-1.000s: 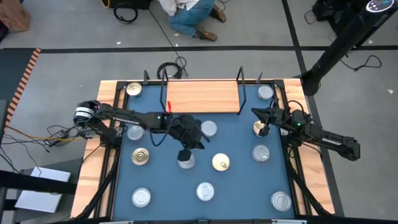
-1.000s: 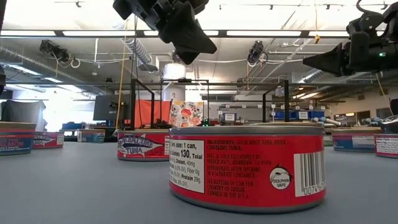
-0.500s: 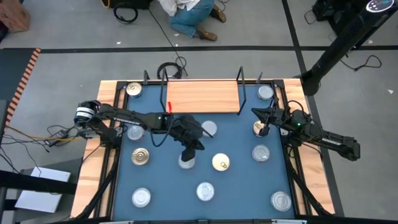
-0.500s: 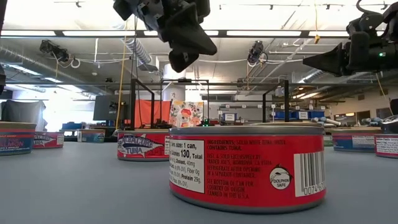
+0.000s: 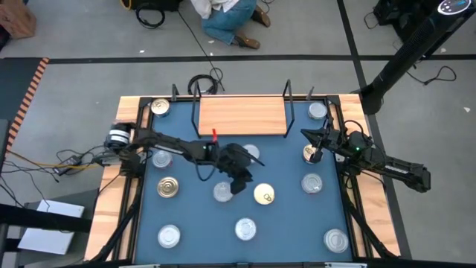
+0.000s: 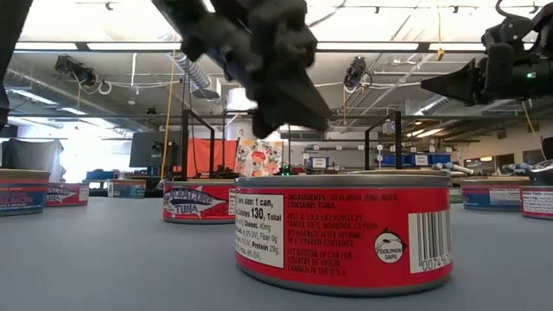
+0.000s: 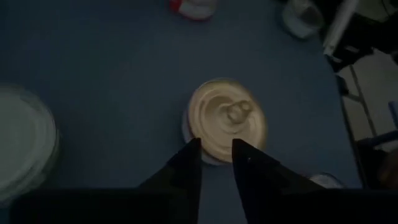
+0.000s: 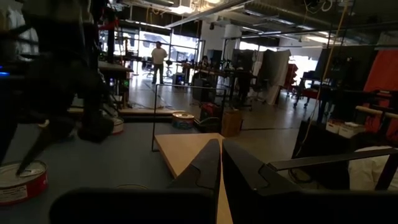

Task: Stack canned seafood by type on shelf
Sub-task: Put the blue tuna can on the shelf

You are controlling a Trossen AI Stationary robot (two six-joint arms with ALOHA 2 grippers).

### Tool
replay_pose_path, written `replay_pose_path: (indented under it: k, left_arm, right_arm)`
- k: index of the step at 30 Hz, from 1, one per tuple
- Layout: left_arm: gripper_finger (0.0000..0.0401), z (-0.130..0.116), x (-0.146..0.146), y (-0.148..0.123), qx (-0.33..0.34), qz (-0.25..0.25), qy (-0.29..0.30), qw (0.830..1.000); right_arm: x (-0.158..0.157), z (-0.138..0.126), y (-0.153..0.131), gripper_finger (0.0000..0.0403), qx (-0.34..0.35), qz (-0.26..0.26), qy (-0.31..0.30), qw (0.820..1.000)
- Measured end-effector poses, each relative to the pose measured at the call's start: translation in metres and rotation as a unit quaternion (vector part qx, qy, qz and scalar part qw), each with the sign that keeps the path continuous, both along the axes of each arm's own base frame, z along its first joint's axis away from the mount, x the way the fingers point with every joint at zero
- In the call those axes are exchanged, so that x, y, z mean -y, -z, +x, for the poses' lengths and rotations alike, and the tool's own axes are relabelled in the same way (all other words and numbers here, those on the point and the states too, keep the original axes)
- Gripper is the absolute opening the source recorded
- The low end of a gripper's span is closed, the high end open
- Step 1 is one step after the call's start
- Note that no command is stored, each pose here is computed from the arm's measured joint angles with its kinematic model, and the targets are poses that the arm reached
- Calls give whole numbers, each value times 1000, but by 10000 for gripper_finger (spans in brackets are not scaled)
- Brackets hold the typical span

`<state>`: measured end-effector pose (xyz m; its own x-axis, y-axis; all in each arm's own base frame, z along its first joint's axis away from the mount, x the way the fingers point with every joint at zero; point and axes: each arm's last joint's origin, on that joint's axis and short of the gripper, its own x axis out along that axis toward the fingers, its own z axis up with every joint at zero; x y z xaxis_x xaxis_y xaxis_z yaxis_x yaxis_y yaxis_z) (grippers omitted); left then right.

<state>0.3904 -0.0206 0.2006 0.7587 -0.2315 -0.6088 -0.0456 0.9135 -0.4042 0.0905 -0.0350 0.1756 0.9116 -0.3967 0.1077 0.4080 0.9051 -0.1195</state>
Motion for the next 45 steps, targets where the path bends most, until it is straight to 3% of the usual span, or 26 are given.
replay_pose_path:
  k: [8,16,37,45]
  left_arm:
    - [98,27,1,14,-28,-7,8,1000]
    - [98,42,-1,19,-60,29,16,998]
    - [97,46,3,37,-71,38,40,996]
    - [61,41,2,39,-96,62,46,992]
  right_arm:
    - [0,0,-1,28,5,-2,0,1000]
    - [0,0,-2,28,9,-3,0,1000]
    - [0,0,-3,28,14,-5,0,1000]
    - [0,0,-3,28,15,-5,0,1000]
